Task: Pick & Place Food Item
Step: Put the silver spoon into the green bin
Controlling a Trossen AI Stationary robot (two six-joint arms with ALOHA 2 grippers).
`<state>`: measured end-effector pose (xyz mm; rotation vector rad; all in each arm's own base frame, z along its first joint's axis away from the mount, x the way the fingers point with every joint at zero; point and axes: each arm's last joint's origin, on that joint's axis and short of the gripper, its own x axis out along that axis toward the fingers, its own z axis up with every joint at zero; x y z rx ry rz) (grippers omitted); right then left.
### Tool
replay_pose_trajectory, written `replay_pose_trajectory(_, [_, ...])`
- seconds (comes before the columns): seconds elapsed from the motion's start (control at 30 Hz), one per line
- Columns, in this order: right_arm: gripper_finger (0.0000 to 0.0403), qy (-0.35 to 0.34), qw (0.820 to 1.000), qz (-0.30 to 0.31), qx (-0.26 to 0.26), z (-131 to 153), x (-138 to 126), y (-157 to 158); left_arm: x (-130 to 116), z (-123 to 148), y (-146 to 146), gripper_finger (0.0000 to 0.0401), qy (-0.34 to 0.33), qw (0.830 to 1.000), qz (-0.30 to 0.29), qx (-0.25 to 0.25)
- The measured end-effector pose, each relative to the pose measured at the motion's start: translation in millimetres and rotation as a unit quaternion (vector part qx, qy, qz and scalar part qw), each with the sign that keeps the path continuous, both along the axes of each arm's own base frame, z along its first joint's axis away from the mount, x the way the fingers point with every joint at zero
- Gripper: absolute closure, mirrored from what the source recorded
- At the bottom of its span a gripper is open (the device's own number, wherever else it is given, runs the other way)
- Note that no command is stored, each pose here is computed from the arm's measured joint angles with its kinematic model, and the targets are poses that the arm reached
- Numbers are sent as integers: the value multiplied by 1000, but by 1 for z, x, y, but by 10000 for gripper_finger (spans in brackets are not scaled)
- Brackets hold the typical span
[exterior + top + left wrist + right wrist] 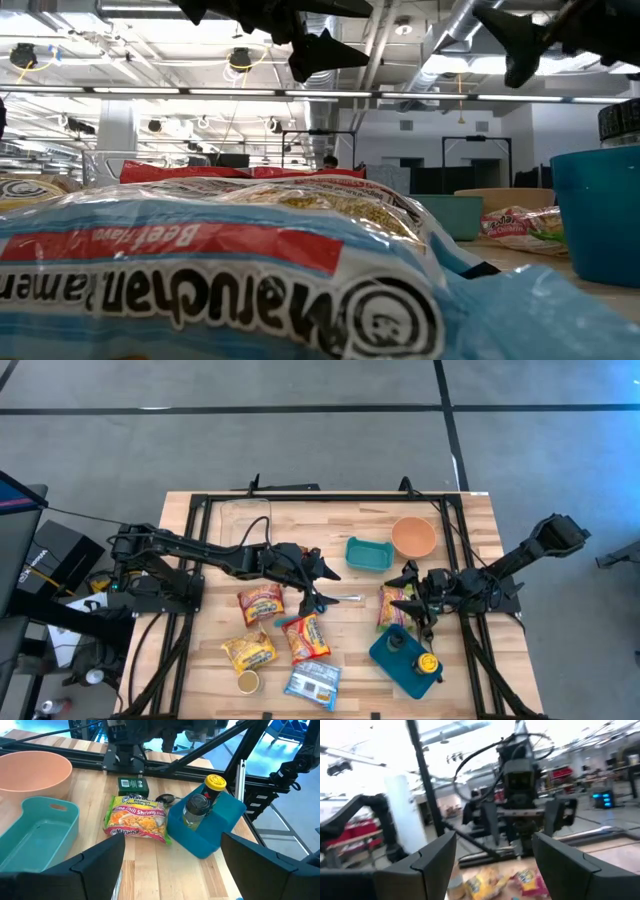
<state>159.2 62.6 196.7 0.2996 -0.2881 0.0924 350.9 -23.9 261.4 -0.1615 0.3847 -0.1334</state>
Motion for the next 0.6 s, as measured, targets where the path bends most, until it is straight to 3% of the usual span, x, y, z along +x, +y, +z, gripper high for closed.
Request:
replay_pose_trajectory(0.17, [152,4,999,-35,11,7,5,0,6,24,3,78,-127,992,7,-10])
replay_pose_trajectory(0.3, [176,38,997,-62,1,3,9,0,7,43,3,78,-221,975,7,-15])
replay_pose_trajectory(0.6, [257,81,991,-106,-10,-5,11,-1,4,60,3,78,-308,951,8,-20])
